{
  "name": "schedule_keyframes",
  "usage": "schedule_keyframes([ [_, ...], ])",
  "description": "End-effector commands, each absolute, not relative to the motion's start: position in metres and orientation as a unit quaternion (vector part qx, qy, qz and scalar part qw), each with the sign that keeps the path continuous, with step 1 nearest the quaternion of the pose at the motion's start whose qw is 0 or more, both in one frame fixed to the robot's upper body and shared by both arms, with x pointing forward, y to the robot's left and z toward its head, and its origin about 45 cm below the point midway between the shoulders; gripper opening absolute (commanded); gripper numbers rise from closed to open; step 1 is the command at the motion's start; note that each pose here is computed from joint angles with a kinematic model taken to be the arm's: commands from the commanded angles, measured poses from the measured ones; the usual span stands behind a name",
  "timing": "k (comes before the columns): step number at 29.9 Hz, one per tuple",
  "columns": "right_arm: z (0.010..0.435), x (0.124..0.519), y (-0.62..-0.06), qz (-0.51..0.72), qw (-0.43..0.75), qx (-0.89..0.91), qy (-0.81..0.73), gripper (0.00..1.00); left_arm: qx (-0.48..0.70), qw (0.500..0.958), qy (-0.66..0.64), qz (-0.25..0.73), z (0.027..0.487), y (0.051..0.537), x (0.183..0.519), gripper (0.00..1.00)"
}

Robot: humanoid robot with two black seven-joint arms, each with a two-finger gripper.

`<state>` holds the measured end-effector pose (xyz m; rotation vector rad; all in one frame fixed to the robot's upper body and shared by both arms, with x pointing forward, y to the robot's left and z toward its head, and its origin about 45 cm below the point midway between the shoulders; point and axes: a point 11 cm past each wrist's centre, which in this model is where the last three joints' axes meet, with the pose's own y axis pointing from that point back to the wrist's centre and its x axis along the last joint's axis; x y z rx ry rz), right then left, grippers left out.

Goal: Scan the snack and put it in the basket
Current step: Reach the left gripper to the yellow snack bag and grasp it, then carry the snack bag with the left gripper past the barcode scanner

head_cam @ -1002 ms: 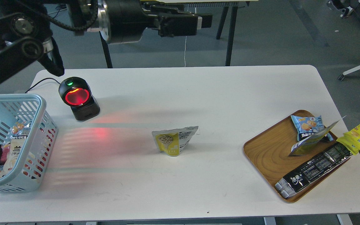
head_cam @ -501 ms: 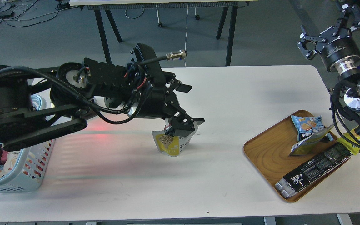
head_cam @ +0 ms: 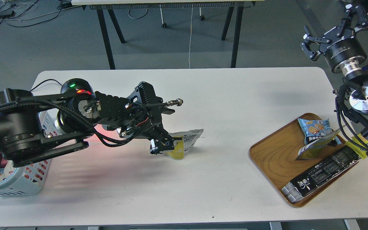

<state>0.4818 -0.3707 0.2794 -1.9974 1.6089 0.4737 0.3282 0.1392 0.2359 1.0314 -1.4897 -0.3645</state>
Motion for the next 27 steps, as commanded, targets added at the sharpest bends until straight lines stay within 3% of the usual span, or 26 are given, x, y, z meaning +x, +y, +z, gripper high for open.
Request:
schedule_keyframes([
  [1, 0.279, 0.482, -0.370, 0.175, 0.262, -0.740, 0.594, 0.99, 0.445, 0.605, -0.642, -0.158, 0.234, 0.140, 0.327, 0.64],
  [6, 0.279, 0.482, -0.369, 0.174, 0.259, -0.741, 0.594, 0.99, 0.443, 0.603, -0.645, -0.154, 0.238, 0.138, 0.329, 0.33],
  [10, 0.278, 0.482, -0.369, 0.174, 0.258, -0.741, 0.595, 0.99, 0.448, 0.603, -0.642, -0.154, 0.236, 0.142, 0.329, 0.16],
  [15, 0.279, 0.482, -0.373, 0.171, 0.258, -0.740, 0.598, 0.99, 0.447, 0.605, -0.640, -0.157, 0.235, 0.143, 0.327, 0.03],
  [21, 0.282, 0.482, -0.376, 0.167, 0.257, -0.739, 0.600, 0.99, 0.429, 0.611, -0.645, -0.163, 0.241, 0.138, 0.323, 0.00],
  [27, 0.285, 0.483, -0.379, 0.163, 0.256, -0.739, 0.601, 0.99, 0.430, 0.611, -0.649, -0.142, 0.271, 0.165, 0.327, 0.00],
])
